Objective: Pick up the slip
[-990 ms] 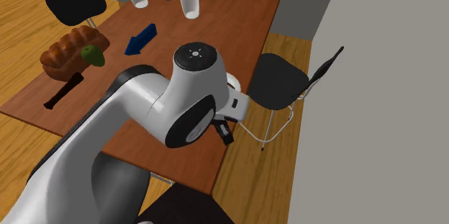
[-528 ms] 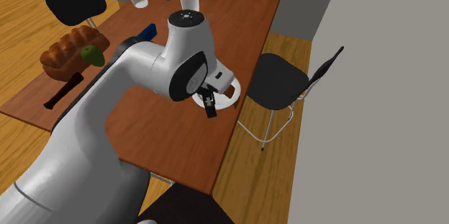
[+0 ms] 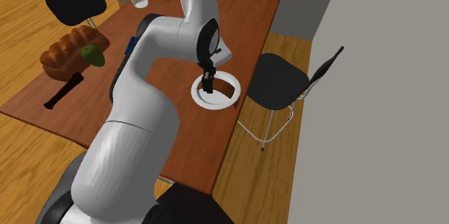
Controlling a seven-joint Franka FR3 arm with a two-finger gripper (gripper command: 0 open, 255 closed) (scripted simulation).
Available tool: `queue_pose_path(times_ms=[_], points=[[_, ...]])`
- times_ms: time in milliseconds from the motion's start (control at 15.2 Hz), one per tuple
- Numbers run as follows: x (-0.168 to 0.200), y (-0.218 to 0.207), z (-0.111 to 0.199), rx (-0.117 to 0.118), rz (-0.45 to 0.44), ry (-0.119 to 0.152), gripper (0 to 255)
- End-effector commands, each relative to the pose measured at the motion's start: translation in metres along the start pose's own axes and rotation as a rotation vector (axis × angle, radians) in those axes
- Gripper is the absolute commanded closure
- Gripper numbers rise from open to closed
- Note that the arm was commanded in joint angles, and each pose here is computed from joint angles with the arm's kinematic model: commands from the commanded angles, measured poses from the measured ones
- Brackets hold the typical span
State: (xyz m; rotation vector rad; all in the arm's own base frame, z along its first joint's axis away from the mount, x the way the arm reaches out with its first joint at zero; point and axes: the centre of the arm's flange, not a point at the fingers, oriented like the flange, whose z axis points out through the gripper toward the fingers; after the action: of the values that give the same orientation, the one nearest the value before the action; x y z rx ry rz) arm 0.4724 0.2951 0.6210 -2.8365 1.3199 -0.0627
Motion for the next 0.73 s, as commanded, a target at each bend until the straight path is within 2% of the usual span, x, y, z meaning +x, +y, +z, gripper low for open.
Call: queue_pose_path(times_ms=[0, 528, 660], points=[[0.002, -0.030, 0.002, -0.012, 0.085, -0.011, 0], [0.001, -0.034, 0.043, -0.015, 0.097, -0.013, 0], [0.001, -0.034, 0.043, -0.015, 0.097, -0.013, 0]])
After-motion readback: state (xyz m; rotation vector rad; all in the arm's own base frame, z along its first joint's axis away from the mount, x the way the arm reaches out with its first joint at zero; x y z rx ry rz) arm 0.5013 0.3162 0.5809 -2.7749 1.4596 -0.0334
